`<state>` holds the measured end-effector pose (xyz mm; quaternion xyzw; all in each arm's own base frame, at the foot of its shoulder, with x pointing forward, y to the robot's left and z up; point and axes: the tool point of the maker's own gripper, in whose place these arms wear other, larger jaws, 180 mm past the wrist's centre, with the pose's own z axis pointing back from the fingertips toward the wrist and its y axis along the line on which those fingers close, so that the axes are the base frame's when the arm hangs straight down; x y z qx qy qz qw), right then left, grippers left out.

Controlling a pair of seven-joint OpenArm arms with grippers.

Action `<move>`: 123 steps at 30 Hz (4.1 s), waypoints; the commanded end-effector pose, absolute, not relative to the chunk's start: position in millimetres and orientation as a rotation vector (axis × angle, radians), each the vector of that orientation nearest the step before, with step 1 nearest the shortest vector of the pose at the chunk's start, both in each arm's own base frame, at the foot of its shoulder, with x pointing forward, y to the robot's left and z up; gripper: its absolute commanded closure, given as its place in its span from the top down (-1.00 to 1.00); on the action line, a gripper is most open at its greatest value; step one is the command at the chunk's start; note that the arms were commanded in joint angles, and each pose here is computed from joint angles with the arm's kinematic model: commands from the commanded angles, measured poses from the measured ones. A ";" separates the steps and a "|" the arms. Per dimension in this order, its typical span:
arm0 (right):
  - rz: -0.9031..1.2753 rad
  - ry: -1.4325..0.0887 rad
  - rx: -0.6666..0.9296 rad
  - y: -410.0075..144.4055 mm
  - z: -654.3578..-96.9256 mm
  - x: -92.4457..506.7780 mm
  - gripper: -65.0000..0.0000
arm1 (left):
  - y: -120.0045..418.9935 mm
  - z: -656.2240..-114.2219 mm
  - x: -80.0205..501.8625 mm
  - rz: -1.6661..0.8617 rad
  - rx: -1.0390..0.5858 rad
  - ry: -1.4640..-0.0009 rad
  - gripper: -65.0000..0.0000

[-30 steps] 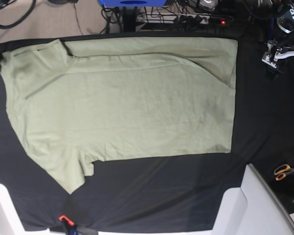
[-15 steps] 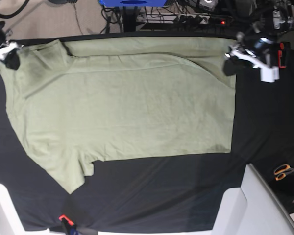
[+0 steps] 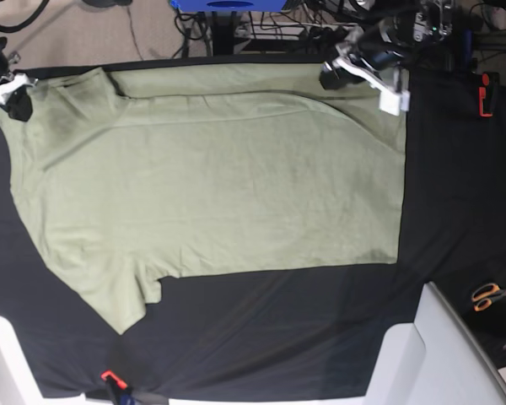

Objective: Fold the T-shirt properly

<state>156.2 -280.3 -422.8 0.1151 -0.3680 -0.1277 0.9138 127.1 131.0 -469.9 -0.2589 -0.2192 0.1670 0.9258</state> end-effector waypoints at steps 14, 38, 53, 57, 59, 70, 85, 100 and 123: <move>-0.248 -0.796 0.228 -287.1 -412.5 161.5 -0.98 | 96.5 -490.8 153.6 0.346 -0.537 -0.442 -1.00; -0.219 -0.800 0.205 -297.7 -406.6 166.0 -0.98 | 92.9 -462.8 174.0 0.192 -0.536 -0.513 -1.00; -0.218 -0.813 0.207 -297.7 -404.5 171.4 -0.98 | 211.7 -492.9 124.4 0.275 -0.295 -0.408 -1.00; -0.218 -0.813 0.207 -297.7 -404.5 171.4 -0.98 | 220.7 -488.7 125.0 0.256 -0.276 -0.414 -1.00; -0.218 -0.813 0.207 -297.7 -404.5 171.4 -0.98 | 225.4 -481.6 120.8 0.253 -0.260 -0.426 -1.00; -0.190 -0.841 0.195 -299.8 -397.5 189.6 -0.98 | 274.6 -411.8 151.3 0.262 -0.134 -0.642 -1.00; -0.086 -0.807 0.121 -330.2 -452.7 374.5 -0.87 | 286.9 -376.7 174.5 0.241 -0.086 -0.757 -1.00; -0.101 -0.783 -0.030 -338.8 -487.6 369.1 0.13 | 321.2 -370.7 160.6 0.312 -0.012 -0.765 -1.00; 0.013 -0.811 -0.134 -338.9 -443.3 354.1 -1.00 | 318.1 -384.7 163.6 0.355 -0.039 -0.752 -1.00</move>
